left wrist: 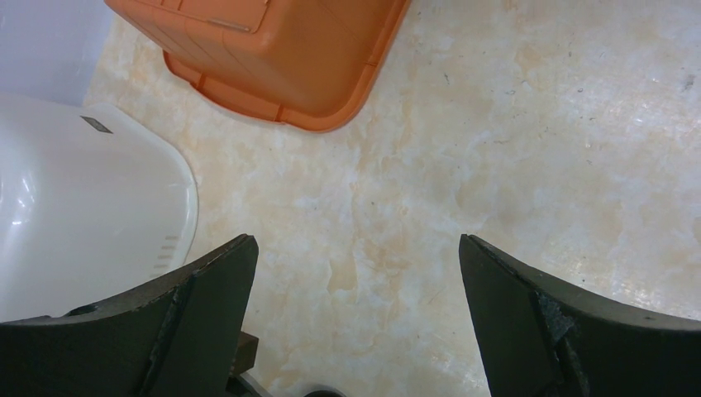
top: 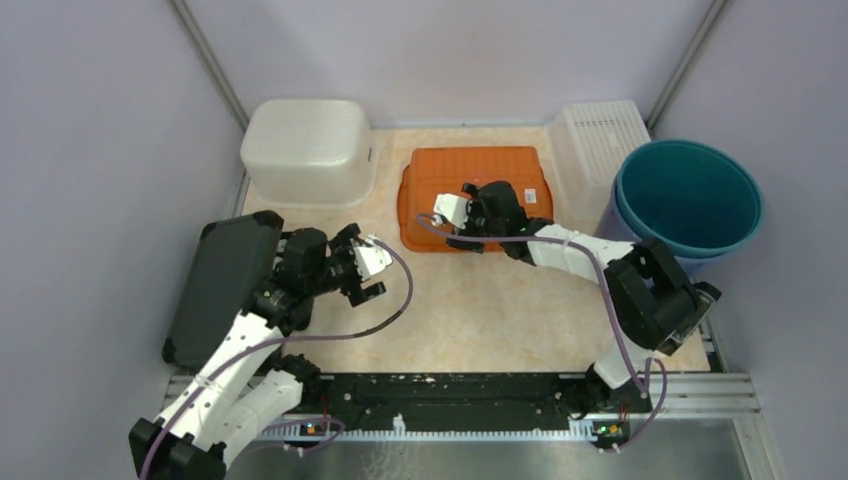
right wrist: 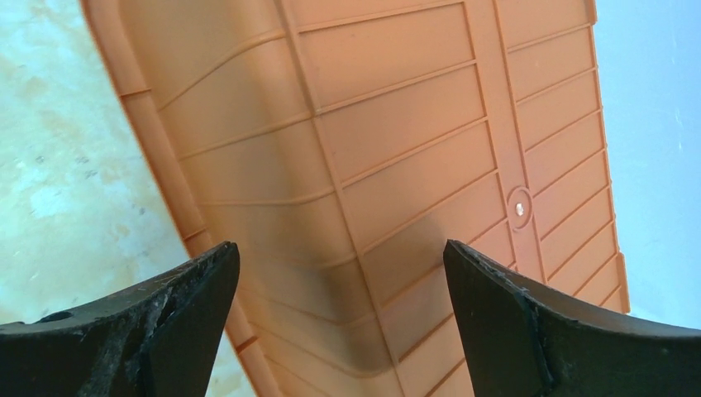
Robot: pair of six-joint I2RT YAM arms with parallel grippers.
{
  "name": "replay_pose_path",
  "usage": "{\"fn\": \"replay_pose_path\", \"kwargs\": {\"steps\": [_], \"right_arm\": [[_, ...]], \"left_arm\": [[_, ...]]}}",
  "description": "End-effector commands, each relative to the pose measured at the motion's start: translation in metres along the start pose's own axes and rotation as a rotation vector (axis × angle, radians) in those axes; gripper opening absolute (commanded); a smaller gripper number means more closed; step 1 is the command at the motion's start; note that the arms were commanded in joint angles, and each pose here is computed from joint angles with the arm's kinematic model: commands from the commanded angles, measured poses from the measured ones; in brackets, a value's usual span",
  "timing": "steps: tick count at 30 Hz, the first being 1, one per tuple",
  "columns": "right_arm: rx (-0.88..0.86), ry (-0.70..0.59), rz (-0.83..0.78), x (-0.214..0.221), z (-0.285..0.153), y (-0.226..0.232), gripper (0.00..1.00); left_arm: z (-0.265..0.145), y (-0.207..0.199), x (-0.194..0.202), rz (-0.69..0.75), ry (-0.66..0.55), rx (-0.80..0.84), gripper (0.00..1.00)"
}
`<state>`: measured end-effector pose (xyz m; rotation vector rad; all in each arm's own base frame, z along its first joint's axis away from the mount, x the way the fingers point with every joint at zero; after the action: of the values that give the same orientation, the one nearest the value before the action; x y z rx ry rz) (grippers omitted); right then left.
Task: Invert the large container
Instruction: Move the container to the center of the board.
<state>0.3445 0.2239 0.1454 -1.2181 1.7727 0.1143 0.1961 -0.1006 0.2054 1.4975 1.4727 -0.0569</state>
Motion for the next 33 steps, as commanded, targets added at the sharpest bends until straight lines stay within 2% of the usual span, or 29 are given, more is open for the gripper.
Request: {"fn": "replay_pose_path", "kwargs": {"steps": [1,5,10,19,27,33], "right_arm": [[-0.017,-0.072,-0.043,-0.038,-0.042,-0.019,0.95],[-0.033,-0.026,-0.074,-0.022,-0.070,-0.023,0.96],[0.000,0.057,-0.086,0.017,-0.064,-0.026,0.97],[0.077,0.132,-0.080,0.037,-0.031,-0.054,0.95],[0.174,0.132,-0.083,0.035,0.017,-0.079,0.90],[0.246,0.096,0.007,0.023,0.043,-0.096,0.90]], "left_arm": [[-0.006,0.004,-0.004,-0.021,-0.051,-0.016,0.99],[-0.008,0.010,-0.007,-0.025,-0.067,-0.032,0.99],[-0.005,0.012,-0.004,-0.038,-0.057,-0.035,0.99],[-0.008,0.011,-0.002,-0.046,-0.059,-0.052,0.99],[-0.006,0.012,0.002,-0.061,-0.053,-0.049,0.99],[-0.003,0.015,0.004,-0.077,-0.036,-0.038,0.99]]}}
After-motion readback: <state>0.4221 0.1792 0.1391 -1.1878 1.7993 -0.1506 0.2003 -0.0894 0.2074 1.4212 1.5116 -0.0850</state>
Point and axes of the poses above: each gripper's point midway between its finger pads, its own z axis out along the fingers, its own y axis along the line the jaws close on, x = y × z, the point moved 7 cm from there along -z, back along the fingers, and after that the axes turned 15 degrees about z, right-handed, at the moved point
